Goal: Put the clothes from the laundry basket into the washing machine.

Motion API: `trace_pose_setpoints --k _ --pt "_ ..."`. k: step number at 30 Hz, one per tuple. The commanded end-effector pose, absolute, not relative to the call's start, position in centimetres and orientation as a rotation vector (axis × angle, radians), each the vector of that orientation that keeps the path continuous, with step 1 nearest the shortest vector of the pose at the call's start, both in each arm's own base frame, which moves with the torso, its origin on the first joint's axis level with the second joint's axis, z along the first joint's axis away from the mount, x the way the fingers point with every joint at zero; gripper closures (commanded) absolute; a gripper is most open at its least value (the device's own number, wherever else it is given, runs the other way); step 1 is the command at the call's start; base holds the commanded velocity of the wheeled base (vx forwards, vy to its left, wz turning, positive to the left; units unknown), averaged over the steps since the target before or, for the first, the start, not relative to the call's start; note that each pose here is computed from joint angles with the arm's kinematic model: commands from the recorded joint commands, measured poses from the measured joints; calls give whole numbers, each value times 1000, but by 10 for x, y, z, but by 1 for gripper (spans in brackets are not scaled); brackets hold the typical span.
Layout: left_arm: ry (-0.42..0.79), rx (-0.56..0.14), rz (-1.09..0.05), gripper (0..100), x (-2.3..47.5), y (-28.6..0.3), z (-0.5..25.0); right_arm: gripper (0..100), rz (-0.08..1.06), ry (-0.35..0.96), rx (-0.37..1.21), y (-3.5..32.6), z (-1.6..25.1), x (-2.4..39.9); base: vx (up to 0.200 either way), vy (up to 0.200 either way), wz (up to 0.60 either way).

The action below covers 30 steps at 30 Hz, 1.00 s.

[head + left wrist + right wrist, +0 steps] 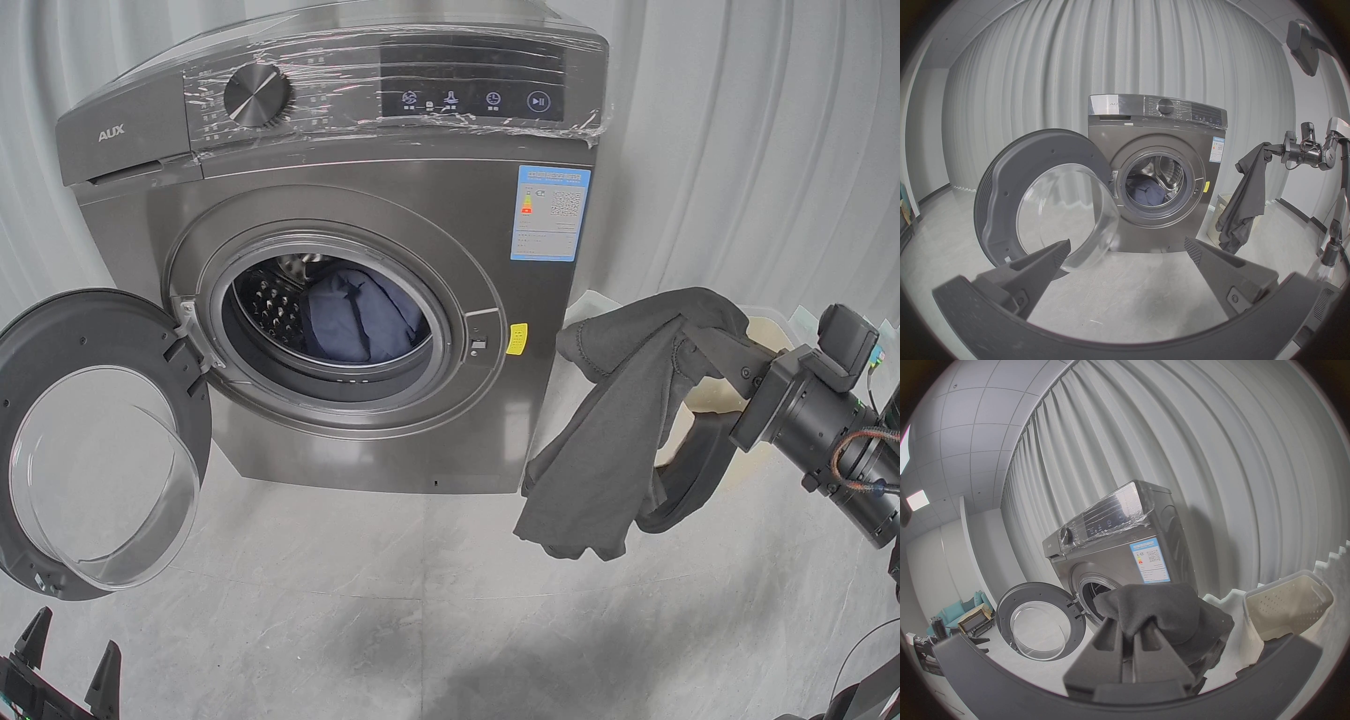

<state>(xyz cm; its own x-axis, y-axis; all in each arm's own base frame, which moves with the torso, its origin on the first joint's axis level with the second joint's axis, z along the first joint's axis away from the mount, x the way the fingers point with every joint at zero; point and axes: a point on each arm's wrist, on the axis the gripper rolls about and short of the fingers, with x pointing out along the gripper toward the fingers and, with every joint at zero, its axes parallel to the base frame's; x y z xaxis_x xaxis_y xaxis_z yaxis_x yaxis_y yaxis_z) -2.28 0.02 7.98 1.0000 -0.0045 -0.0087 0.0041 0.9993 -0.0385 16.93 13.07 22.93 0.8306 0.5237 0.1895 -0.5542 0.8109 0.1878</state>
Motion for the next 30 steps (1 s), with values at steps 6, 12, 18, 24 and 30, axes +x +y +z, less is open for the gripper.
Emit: trace_pose_setpoints --k 6,12,18,24,30 --pt "6 -40 -4 0 -23 0 75 100 579 -125 238 131 228 170 0 33 0" --pt "6 -41 -3 0 -23 0 75 100 580 -124 238 131 227 170 -167 0 0" --pt "6 -41 -3 0 -23 0 75 100 580 -119 238 132 226 170 -33 0 0" --pt "6 -41 -3 0 -23 0 75 100 579 -105 236 132 223 172 0 67 0" --pt "6 -41 -3 0 -23 0 75 100 579 -84 242 135 219 174 0 200 0"
